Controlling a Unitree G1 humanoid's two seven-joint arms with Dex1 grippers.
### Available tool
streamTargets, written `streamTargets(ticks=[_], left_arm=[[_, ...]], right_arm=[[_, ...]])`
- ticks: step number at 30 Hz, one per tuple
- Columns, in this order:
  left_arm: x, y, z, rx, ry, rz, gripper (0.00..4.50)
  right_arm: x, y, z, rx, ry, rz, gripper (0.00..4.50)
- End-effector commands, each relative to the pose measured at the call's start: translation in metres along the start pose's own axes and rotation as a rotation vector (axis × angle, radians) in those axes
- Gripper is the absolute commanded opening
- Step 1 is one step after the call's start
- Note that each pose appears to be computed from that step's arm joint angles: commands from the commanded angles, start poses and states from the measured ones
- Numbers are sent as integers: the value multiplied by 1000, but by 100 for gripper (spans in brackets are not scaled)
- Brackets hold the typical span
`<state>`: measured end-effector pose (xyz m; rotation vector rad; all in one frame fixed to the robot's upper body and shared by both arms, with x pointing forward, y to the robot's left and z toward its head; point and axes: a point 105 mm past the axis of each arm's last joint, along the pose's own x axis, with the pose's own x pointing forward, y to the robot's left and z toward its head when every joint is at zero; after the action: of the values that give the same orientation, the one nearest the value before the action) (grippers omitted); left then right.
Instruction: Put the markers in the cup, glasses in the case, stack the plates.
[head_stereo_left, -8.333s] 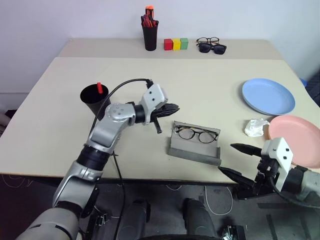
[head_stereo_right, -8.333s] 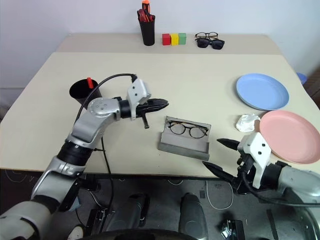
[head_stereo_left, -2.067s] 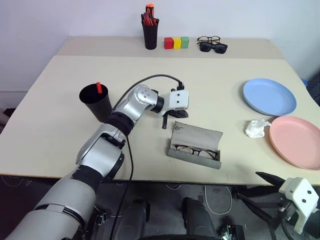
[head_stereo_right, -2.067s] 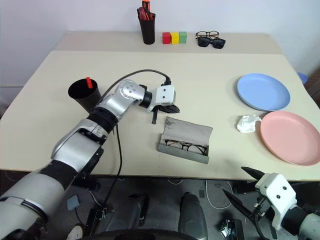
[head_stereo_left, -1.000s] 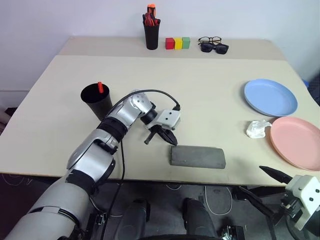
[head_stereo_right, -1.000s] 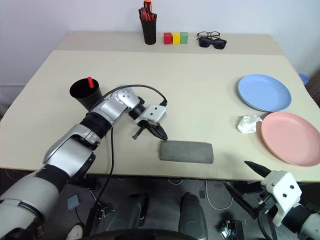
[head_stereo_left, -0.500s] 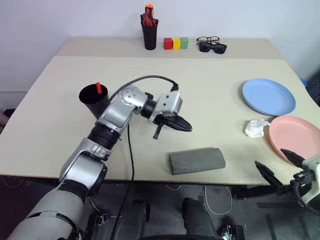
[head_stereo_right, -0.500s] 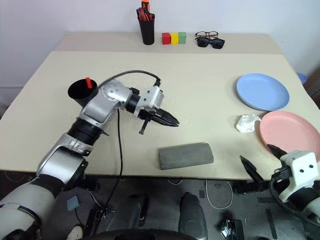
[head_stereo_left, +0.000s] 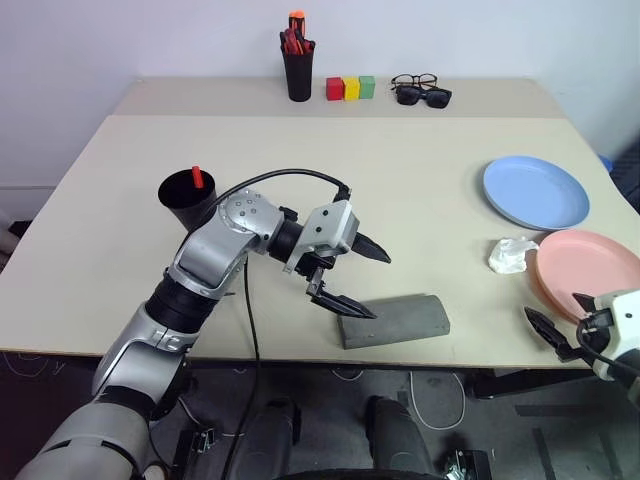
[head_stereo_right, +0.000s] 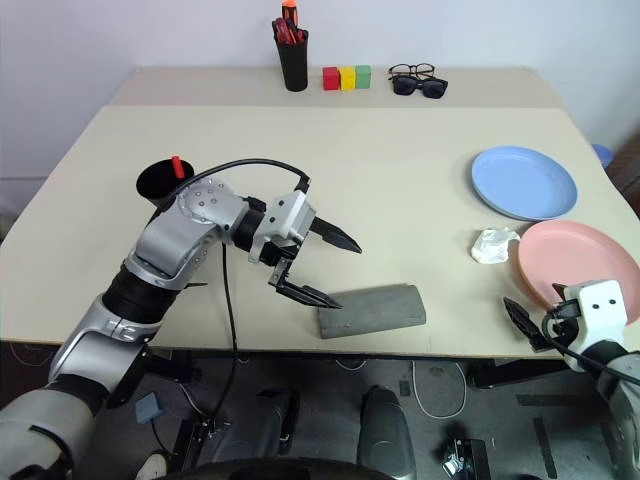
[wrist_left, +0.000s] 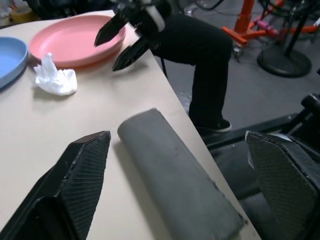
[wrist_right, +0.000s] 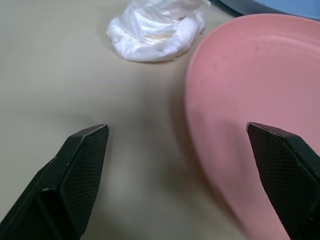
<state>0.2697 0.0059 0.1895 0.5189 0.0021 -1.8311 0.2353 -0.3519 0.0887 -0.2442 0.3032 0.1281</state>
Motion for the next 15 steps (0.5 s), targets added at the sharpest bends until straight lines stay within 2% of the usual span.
streamTargets(ticks=[1,4,6,7,14,15], left_arm=[[2,-2,11,35,-28,6,445],[4,-3,12,34,-35,17,445],[4,-4,11,31,-36,19,450],[4,-6,10,29,-34,23,450],[0,-13,10,20,-37,39,450],[-1,-15,10,19,-39,40,450]], right_arm=[[6,-6,7,-37,-15,3,450],[16,-9,6,-34,-5,14,450],[20,-12,5,-29,5,8,396],[21,-13,5,-25,12,8,363],[25,-14,6,-5,11,10,9],[24,-14,8,-7,7,3,9]])
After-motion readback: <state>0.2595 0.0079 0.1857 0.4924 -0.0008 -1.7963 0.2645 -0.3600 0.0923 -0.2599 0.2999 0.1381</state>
